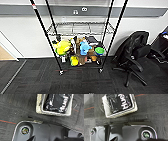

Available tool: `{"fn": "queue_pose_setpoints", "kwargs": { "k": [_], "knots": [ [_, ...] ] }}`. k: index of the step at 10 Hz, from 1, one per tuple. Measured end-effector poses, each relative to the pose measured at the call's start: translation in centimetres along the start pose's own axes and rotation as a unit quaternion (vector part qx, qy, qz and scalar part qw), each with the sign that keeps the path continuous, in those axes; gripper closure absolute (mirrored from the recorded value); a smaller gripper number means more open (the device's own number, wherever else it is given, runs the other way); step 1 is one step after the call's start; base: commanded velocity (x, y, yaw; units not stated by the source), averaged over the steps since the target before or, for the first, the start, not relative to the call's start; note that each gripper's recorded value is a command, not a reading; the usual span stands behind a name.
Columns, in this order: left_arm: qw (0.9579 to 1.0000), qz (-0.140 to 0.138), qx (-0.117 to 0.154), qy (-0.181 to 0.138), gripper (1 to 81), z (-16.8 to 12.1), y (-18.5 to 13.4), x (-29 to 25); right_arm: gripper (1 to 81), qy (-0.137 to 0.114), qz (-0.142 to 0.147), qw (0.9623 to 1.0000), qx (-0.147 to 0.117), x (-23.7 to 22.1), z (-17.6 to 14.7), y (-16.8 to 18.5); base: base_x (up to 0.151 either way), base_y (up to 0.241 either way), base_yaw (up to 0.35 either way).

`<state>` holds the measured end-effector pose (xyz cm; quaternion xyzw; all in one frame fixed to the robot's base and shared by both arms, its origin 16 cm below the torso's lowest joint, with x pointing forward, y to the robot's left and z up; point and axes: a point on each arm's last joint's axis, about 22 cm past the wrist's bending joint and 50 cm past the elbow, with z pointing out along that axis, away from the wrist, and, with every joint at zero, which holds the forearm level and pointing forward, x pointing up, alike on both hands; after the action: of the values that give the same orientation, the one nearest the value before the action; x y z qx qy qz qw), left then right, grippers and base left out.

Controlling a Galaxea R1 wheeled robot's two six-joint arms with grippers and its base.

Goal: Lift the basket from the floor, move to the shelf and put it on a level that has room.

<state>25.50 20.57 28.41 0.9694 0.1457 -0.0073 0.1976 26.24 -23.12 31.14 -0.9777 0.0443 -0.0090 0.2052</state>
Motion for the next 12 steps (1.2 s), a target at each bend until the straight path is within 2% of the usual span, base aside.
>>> {"fn": "queue_pose_setpoints", "kwargs": {
  "k": [7,9,12],
  "knots": [
    [0.999,0.003,-0.015,0.042,1.0,4.0,0.8,6.8,1.0,0.044,-0.036,0.9984,-0.001,10.9,2.9,1.0,0.0,0.0,0.0],
    [0.9982,0.005,-0.023,0.055,1.0,5.4,1.5,8.9,1.0,0.051,-0.043,0.9978,-0.002,12.6,3.8,1.3,0.0,0.0,0.0],
    [0.997,0.01,-0.02,0.073,1.0,7.1,0.7,11.5,1.0,0.065,-0.051,0.9966,-0.002,14.6,5.4,1.9,0.0,0.0,0.0]
  ]
}}
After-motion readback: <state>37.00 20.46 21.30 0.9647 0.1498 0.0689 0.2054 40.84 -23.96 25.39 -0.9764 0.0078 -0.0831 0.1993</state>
